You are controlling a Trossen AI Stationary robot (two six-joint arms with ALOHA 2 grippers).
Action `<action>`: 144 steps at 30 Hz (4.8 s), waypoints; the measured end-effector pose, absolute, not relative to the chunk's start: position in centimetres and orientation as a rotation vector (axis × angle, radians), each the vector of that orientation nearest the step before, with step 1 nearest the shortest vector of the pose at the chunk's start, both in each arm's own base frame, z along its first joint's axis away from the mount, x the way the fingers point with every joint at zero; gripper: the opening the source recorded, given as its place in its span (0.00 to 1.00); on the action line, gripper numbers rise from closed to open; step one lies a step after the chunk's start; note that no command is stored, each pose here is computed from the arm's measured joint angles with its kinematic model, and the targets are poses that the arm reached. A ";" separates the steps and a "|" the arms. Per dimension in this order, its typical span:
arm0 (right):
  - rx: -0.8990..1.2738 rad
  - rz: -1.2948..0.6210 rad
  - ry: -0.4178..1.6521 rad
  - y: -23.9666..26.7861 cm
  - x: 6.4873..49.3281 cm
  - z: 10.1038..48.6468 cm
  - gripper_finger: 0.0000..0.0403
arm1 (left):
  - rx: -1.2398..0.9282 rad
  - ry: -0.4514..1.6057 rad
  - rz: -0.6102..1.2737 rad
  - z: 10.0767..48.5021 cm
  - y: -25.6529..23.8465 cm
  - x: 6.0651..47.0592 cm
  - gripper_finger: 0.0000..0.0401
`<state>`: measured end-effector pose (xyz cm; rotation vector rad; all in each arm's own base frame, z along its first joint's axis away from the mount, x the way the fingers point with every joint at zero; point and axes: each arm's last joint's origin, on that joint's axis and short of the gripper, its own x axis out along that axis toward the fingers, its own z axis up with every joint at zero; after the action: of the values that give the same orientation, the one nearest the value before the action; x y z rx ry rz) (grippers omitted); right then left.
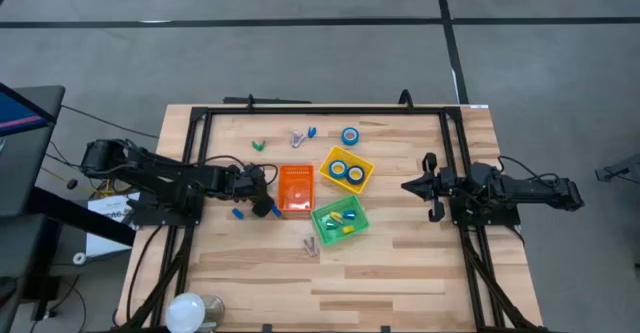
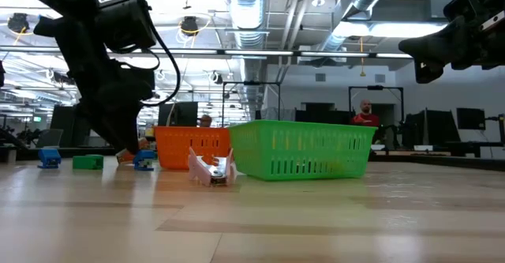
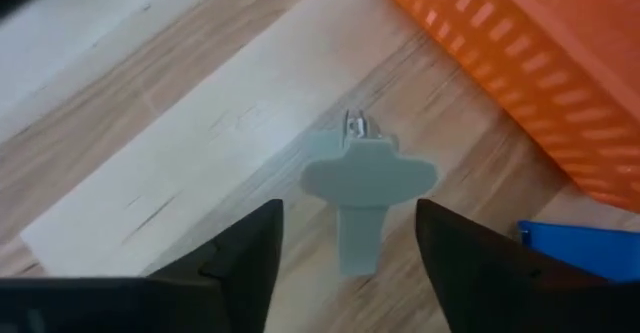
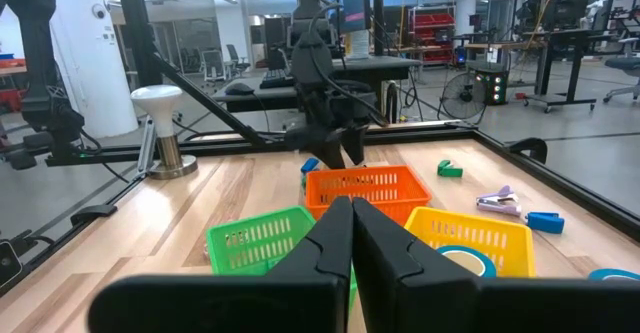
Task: Pick and place Stapler, Stapler remover, tape
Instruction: Put the gray stapler remover into the orange bin, then put the green stapler into the green bin
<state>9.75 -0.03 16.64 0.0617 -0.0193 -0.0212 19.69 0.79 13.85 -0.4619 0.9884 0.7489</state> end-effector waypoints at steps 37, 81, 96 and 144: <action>0.062 -0.021 -0.019 0.0 9.8 16.6 0.00 | -0.542 0.879 0.656 16.2 0.6 19.3 0.10; 0.062 -0.021 -0.019 0.0 9.8 16.6 0.00 | -0.290 0.647 0.428 19.2 0.6 25.7 0.10; 0.062 -0.021 -0.019 0.0 9.8 16.6 0.00 | -0.268 0.749 0.446 16.7 0.6 26.4 0.11; 0.062 -0.021 -0.019 0.0 9.8 16.6 0.00 | -0.169 0.481 0.447 24.4 2.2 24.5 0.52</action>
<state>9.75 -0.03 16.65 0.0618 -0.0191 -0.0209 24.51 2.23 24.41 -0.1685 0.4814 0.4472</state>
